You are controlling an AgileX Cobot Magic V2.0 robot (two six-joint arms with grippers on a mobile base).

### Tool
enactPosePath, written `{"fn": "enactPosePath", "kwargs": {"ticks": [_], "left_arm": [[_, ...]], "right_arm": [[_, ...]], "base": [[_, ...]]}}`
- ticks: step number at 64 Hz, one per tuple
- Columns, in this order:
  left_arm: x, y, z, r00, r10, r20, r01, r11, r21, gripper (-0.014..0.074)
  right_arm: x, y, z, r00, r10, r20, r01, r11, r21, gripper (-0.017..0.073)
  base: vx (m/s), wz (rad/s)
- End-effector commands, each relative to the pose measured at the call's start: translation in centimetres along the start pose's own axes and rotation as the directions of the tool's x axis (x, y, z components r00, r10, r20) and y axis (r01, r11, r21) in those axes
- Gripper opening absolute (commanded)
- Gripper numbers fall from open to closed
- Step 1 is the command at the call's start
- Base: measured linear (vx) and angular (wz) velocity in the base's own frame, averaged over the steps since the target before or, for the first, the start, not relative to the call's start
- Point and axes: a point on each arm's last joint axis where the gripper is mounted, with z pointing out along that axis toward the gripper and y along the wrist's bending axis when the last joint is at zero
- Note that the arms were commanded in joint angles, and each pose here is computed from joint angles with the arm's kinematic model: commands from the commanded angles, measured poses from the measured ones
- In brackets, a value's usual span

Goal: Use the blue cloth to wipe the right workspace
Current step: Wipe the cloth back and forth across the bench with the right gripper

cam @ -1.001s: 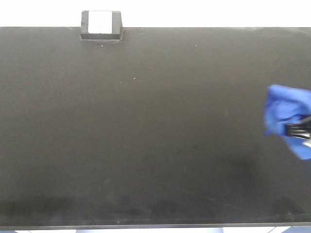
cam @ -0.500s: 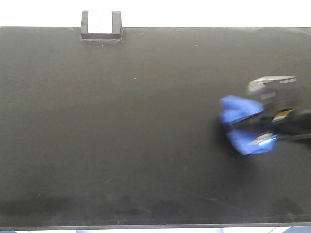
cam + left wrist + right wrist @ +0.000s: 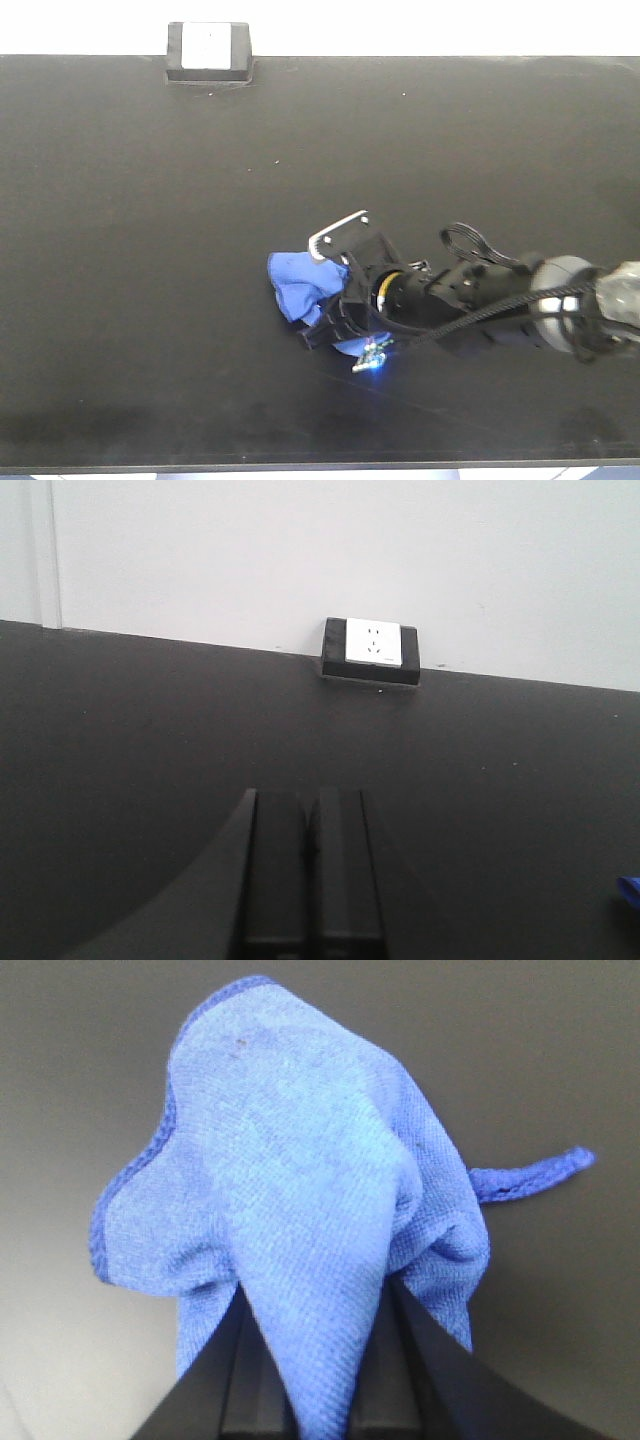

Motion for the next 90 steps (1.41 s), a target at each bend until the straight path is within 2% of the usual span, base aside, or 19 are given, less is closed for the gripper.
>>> {"fn": "enactPosePath", "kwargs": {"ticks": [1,6,13,18,21,29,34,38,44,47,53,58,59,60,66,71,77,82,90], "left_arm": [[0.2,0.0,0.0,0.998,-0.015,0.064,0.014,1.000,0.015,-0.0006],[0.2,0.0,0.0,0.998,-0.015,0.064,0.014,1.000,0.015,-0.0006],[0.2,0.0,0.0,0.998,-0.015,0.064,0.014,1.000,0.015,-0.0006],[0.2,0.0,0.0,0.998,-0.015,0.064,0.014,1.000,0.015,-0.0006],[0.2,0.0,0.0,0.998,-0.015,0.064,0.014,1.000,0.015,-0.0006],[0.2,0.0,0.0,0.998,-0.015,0.064,0.014,1.000,0.015,-0.0006],[0.2,0.0,0.0,0.998,-0.015,0.064,0.014,1.000,0.015,-0.0006],[0.2,0.0,0.0,0.998,-0.015,0.064,0.014,1.000,0.015,-0.0006],[0.2,0.0,0.0,0.998,-0.015,0.064,0.014,1.000,0.015,-0.0006],[0.2,0.0,0.0,0.998,-0.015,0.064,0.014,1.000,0.015,-0.0006],[0.2,0.0,0.0,0.998,-0.015,0.064,0.014,1.000,0.015,-0.0006],[0.2,0.0,0.0,0.998,-0.015,0.064,0.014,1.000,0.015,-0.0006],[0.2,0.0,0.0,0.998,-0.015,0.064,0.014,1.000,0.015,-0.0006],[0.2,0.0,0.0,0.998,-0.015,0.064,0.014,1.000,0.015,-0.0006],[0.2,0.0,0.0,0.998,-0.015,0.064,0.014,1.000,0.015,-0.0006],[0.2,0.0,0.0,0.998,-0.015,0.064,0.014,1.000,0.015,-0.0006],[0.2,0.0,0.0,0.998,-0.015,0.064,0.014,1.000,0.015,-0.0006],[0.2,0.0,0.0,0.998,-0.015,0.064,0.014,1.000,0.015,-0.0006],[0.2,0.0,0.0,0.998,-0.015,0.064,0.014,1.000,0.015,-0.0006]], "right_arm": [[-1.6,-1.2,-0.7,0.997,0.022,0.071,-0.024,1.000,0.018,-0.0001],[-1.3,-4.4,-0.9,0.997,0.074,0.032,-0.076,0.993,0.088,-0.0001],[-0.5,-10.0,-1.7,0.981,0.192,0.003,-0.189,0.961,0.201,-0.0001],[0.4,-13.9,-2.8,0.957,0.288,0.019,-0.282,0.918,0.277,-0.0001],[1.2,-16.7,-3.8,0.932,0.359,0.042,-0.352,0.875,0.331,-0.0001],[2.9,-21.1,-6.0,0.879,0.466,0.101,-0.463,0.785,0.412,-0.0001],[3.6,-22.5,-6.9,0.859,0.496,0.130,-0.499,0.749,0.437,-0.0001],[3.7,-22.9,-7.1,0.855,0.497,0.147,-0.507,0.741,0.441,-0.0001],[3.1,-22.4,-6.7,0.864,0.479,0.157,-0.496,0.755,0.428,-0.0001],[2.6,-21.4,-6.2,0.876,0.457,0.153,-0.477,0.778,0.410,-0.0001],[1.2,-18.5,-4.9,0.909,0.400,0.121,-0.415,0.837,0.356,-0.0001],[0.0,-14.8,-3.5,0.944,0.319,0.086,-0.330,0.899,0.288,-0.0001],[0.0,-14.8,-3.5,0.944,0.319,0.086,-0.330,0.899,0.288,-0.0001],[-0.4,-13.5,-3.1,0.955,0.288,0.074,-0.297,0.918,0.263,-0.0001],[-1.2,-9.3,-2.1,0.981,0.190,0.047,-0.195,0.964,0.183,-0.0001],[-1.4,-6.3,-1.6,0.992,0.122,0.027,-0.125,0.984,0.126,-0.0001],[-1.3,-3.9,-1.4,0.998,0.068,0.005,-0.068,0.994,0.082,0.0000],[-1.1,-3.1,-1.4,0.998,0.052,-0.021,-0.051,0.996,0.068,0.0005],[-0.8,-3.2,-1.8,0.996,0.052,-0.069,-0.047,0.996,0.076,0.0032]], "base": [[0.00,0.00],[0.00,0.00],[0.00,0.00],[0.00,0.00],[0.00,0.00],[0.00,0.00],[0.00,0.00],[0.00,0.00],[0.00,0.00],[0.00,0.00],[0.00,0.00],[0.00,0.00],[0.00,0.00],[0.00,0.00],[0.00,0.00],[0.00,0.00],[0.00,0.00],[0.00,0.00],[0.00,0.00]]}}
